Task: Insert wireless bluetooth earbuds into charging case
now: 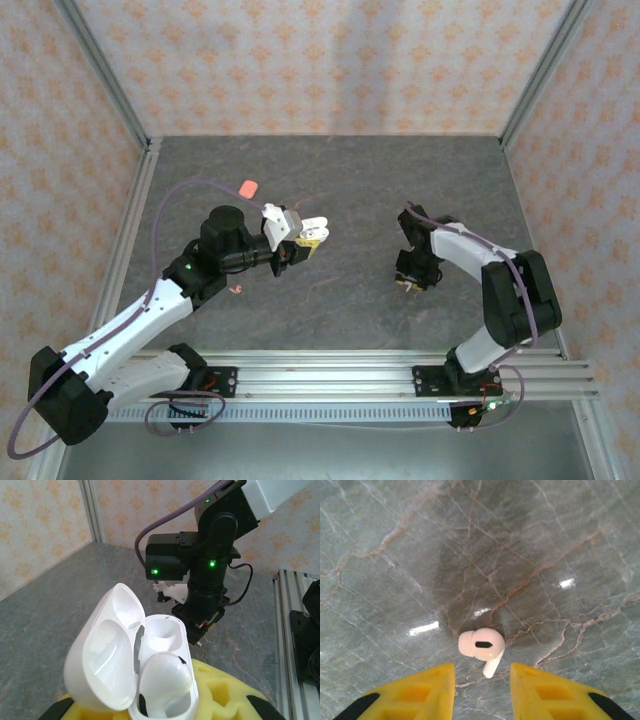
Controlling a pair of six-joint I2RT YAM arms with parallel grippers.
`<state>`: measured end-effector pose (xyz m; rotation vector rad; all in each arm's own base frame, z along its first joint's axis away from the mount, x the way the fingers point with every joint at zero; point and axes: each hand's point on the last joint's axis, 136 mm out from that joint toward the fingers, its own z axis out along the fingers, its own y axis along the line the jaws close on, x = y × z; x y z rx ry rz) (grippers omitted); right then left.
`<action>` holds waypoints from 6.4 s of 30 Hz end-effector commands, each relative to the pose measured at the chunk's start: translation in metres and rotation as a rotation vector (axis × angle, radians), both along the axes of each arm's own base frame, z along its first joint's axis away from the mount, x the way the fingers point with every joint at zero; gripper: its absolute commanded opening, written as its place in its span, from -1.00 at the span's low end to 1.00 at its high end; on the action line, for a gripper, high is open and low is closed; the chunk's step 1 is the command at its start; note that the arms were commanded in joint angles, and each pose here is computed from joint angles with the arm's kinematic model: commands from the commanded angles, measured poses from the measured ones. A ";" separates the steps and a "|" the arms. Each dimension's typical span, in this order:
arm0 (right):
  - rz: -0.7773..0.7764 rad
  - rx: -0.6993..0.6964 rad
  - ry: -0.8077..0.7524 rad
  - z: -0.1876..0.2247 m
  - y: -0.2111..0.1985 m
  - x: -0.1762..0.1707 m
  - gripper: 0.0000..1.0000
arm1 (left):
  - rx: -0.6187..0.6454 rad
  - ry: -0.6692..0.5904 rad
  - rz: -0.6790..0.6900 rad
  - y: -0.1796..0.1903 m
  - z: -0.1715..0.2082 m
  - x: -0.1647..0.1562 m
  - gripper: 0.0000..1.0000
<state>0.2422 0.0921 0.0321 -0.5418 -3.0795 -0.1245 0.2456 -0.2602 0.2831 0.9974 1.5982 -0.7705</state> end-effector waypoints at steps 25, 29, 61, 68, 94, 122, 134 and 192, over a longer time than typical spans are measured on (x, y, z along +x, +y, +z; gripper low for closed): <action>0.114 -0.040 0.013 -0.012 -0.003 0.012 -0.59 | 0.012 -0.025 -0.004 -0.002 0.002 0.003 -1.00; 0.106 -0.027 -0.064 0.006 -0.003 0.019 -0.65 | 0.011 -0.022 0.000 -0.001 0.002 0.003 -1.00; 0.140 -0.005 0.009 0.010 0.008 0.008 -0.15 | -0.006 -0.013 0.006 0.000 0.002 0.001 -1.00; 0.152 -0.027 0.035 -0.003 0.006 0.011 -0.17 | 0.009 -0.019 0.015 0.003 0.001 0.000 -1.00; 0.145 -0.028 -0.063 0.025 0.004 0.018 -0.59 | 0.011 -0.012 0.015 0.002 -0.001 0.002 -1.00; 0.438 0.099 -0.874 0.289 0.097 0.036 -0.76 | -0.070 0.005 -0.041 -0.044 0.024 0.033 -1.00; 0.522 0.209 -0.962 0.317 0.133 0.030 -0.77 | -0.091 0.019 -0.053 -0.057 0.031 0.037 -1.00; 0.748 0.301 -0.925 0.282 0.166 -0.002 -0.42 | -0.136 0.039 0.004 -0.055 0.036 0.047 -1.00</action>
